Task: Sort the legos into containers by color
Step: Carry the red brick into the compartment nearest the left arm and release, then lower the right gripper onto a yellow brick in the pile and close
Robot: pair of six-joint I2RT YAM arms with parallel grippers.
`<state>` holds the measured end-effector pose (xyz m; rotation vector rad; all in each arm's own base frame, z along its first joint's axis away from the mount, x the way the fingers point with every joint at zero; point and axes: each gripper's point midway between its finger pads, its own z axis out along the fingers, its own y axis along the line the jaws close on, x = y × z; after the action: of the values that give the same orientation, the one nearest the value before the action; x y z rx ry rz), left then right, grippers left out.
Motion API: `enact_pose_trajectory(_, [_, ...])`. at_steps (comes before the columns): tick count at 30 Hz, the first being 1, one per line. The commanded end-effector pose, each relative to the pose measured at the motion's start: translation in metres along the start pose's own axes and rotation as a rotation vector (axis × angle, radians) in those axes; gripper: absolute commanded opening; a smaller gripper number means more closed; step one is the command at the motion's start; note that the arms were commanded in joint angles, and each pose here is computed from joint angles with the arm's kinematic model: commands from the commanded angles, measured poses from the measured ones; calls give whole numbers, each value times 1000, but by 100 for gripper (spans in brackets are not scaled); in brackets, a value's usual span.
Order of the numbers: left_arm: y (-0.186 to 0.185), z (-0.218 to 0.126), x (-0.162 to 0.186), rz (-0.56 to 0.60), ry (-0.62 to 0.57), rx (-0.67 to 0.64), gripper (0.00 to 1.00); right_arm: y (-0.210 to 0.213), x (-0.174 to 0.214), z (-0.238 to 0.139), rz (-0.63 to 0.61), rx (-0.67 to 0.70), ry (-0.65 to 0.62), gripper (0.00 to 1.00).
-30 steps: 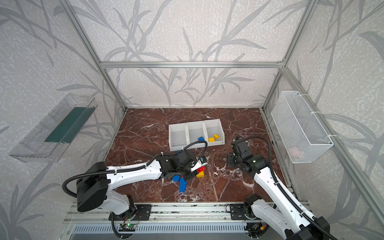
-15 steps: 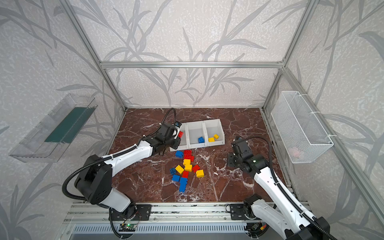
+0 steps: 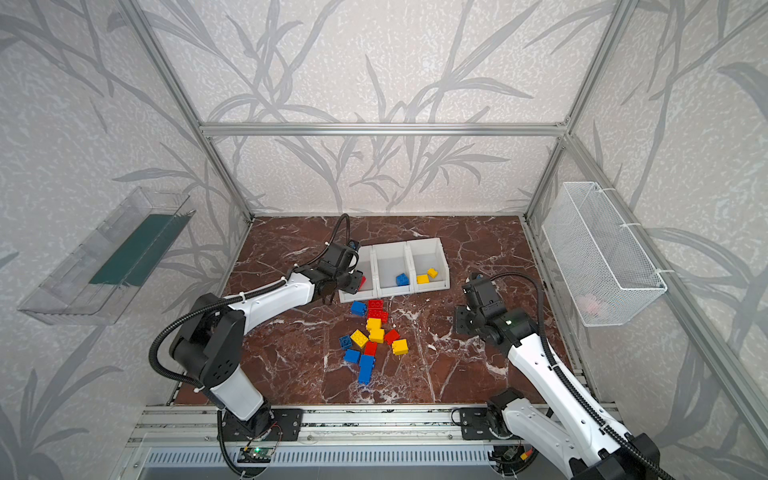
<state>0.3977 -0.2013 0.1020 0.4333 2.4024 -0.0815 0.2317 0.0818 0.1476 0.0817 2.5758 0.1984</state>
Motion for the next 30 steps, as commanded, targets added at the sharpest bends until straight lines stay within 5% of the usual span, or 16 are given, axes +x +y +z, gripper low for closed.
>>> enact_pose_trajectory(1, [4,-14,-21,-41,-54,-2,57,2,1,4,2,-8,14,59])
enact_pose_trajectory(13, [0,-66,-29,-117,-151,83,59,4,1,9,-9,-8,35,59])
enact_pose_trajectory(30, [38,-117,62,-310,-175,-7,63,57,22,34,-147,-47,137,59])
